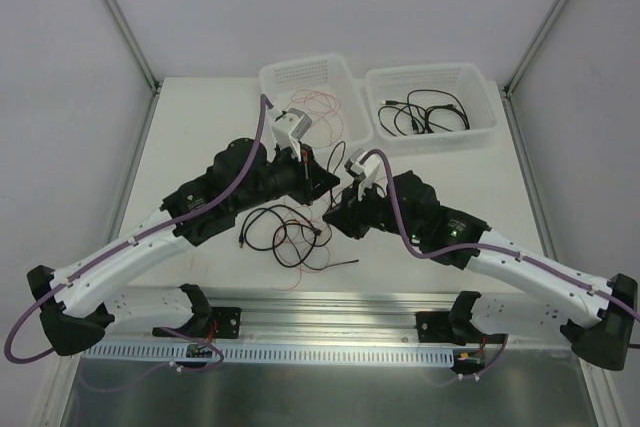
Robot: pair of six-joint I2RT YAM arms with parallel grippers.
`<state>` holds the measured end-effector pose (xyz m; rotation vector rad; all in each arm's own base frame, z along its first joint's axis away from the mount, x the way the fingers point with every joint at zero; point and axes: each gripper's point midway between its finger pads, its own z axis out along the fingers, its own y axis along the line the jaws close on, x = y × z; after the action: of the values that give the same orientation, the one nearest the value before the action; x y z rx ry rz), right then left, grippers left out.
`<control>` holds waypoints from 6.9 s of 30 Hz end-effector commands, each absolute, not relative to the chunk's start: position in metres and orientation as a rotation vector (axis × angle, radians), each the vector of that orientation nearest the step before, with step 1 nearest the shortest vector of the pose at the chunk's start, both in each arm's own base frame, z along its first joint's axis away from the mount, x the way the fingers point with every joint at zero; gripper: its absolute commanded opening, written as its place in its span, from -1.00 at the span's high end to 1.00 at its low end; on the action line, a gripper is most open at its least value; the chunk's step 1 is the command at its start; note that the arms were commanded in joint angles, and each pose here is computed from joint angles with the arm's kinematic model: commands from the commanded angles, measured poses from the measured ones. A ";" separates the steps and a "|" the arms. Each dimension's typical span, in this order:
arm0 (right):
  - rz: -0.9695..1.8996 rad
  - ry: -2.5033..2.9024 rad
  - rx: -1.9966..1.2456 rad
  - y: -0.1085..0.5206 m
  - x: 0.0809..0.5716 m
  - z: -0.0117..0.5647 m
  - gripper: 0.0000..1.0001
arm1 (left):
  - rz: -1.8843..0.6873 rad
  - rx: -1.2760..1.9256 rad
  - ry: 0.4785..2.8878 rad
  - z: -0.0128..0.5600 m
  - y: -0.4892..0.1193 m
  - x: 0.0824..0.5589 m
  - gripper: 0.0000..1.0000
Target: Untangle the cables
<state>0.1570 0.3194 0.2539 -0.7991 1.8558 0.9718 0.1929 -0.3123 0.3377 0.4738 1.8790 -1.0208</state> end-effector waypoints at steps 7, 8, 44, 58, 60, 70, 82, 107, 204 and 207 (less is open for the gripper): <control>0.823 1.760 -0.823 0.294 0.166 0.298 0.99 | -1.029 0.388 1.771 0.361 -0.301 0.196 0.67; 0.762 1.787 -0.810 0.286 0.171 0.294 0.99 | -1.019 0.389 1.767 0.361 -0.299 0.196 0.56; -0.080 1.573 -0.327 0.108 0.458 0.470 0.99 | -0.233 0.311 2.129 0.192 -0.128 0.272 -0.98; 0.023 2.111 -0.144 0.080 0.534 0.226 0.25 | -0.099 0.306 2.232 0.147 -0.108 0.282 -0.98; 0.034 2.093 -0.138 0.080 0.524 0.241 -0.15 | -0.095 0.308 2.236 0.146 -0.108 0.282 -0.98; 0.060 2.088 0.253 -0.002 0.455 0.241 -0.42 | -0.099 0.312 2.256 0.142 -0.109 0.280 -0.98; 0.540 1.882 0.573 -0.091 0.443 0.181 -0.42 | -0.107 0.331 2.248 0.145 -0.109 0.278 -0.98; 0.654 2.066 0.153 -0.088 0.487 0.123 -0.57 | -0.063 0.407 2.334 0.120 -0.110 0.282 -0.98; 1.249 1.871 0.119 0.059 0.478 0.335 0.99 | -0.171 0.428 2.315 0.134 -0.122 0.271 -0.98; 1.384 1.750 0.133 0.070 0.494 0.379 0.99 | -0.166 0.430 2.325 0.131 -0.121 0.271 -0.98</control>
<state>0.4875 0.0496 0.3236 0.1209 1.8714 1.1849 0.2664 -0.1172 0.1202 0.4244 2.3482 -0.1452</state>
